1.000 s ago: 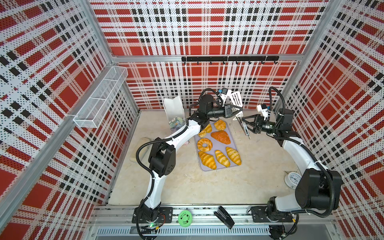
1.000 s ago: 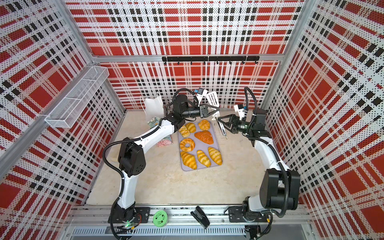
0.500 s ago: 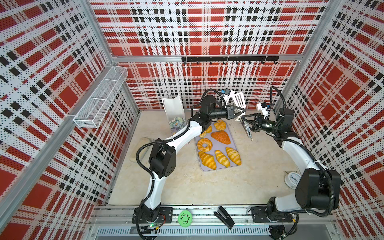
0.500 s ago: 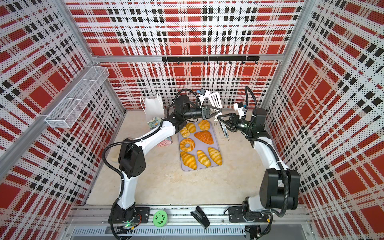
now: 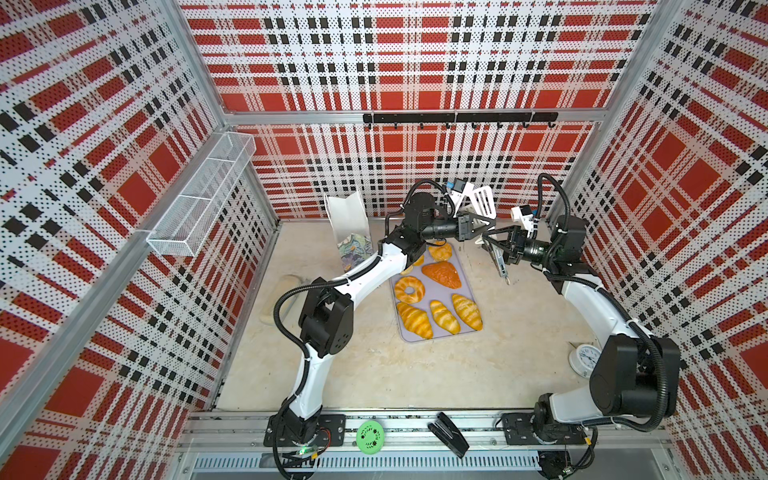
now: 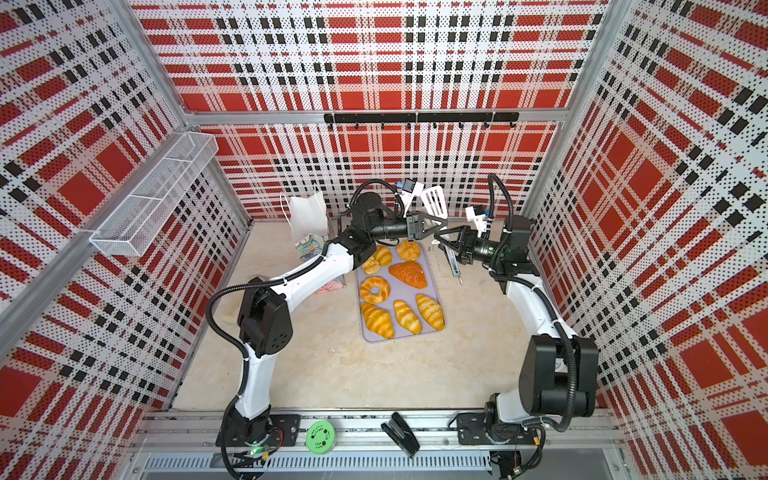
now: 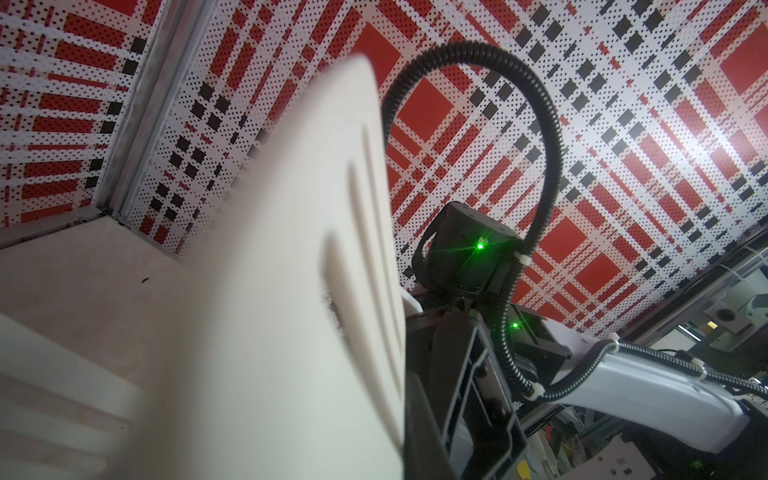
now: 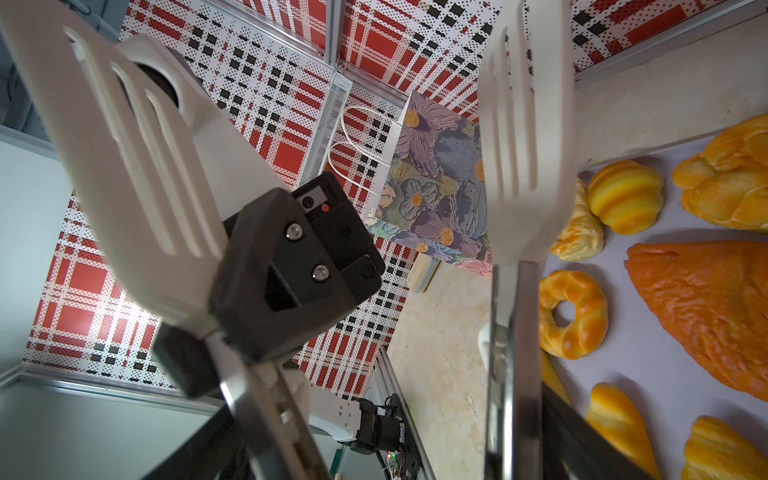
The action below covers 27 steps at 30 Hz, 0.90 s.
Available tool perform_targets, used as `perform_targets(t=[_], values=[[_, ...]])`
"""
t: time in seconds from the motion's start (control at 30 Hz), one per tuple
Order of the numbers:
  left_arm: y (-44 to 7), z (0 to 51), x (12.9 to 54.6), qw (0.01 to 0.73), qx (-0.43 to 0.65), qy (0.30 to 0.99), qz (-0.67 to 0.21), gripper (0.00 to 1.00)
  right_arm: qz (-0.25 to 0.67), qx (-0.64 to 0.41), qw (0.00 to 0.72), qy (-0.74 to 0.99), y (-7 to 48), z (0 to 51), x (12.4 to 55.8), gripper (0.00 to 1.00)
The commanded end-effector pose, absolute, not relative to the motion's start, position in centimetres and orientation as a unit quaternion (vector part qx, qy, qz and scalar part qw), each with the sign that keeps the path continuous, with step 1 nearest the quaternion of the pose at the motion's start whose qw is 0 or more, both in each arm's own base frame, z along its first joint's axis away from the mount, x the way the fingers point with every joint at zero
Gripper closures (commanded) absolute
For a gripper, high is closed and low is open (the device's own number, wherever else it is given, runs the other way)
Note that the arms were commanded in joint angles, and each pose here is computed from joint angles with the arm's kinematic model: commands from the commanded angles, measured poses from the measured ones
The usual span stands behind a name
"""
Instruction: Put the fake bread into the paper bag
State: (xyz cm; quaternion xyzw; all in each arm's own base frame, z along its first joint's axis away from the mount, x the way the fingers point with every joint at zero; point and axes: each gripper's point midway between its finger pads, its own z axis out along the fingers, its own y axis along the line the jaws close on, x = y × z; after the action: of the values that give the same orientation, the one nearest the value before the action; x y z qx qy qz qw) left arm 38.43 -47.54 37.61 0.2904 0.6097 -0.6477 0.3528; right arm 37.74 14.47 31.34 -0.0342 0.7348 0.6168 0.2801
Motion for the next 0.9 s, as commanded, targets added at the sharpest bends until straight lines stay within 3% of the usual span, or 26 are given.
perform_targets(t=[0.0, 0.87], values=[[-46.7, 42.0, 36.3, 0.388, 0.314, 0.561, -0.660, 0.90, 0.621, -0.052, 0.292, 0.726, 14.6, 32.1, 37.9, 0.10], [-47.5, 42.3, 35.0, 0.379, 0.308, 0.535, -0.689, 0.91, 0.623, -0.055, 0.300, 0.720, 14.7, 32.8, 38.2, 0.09]])
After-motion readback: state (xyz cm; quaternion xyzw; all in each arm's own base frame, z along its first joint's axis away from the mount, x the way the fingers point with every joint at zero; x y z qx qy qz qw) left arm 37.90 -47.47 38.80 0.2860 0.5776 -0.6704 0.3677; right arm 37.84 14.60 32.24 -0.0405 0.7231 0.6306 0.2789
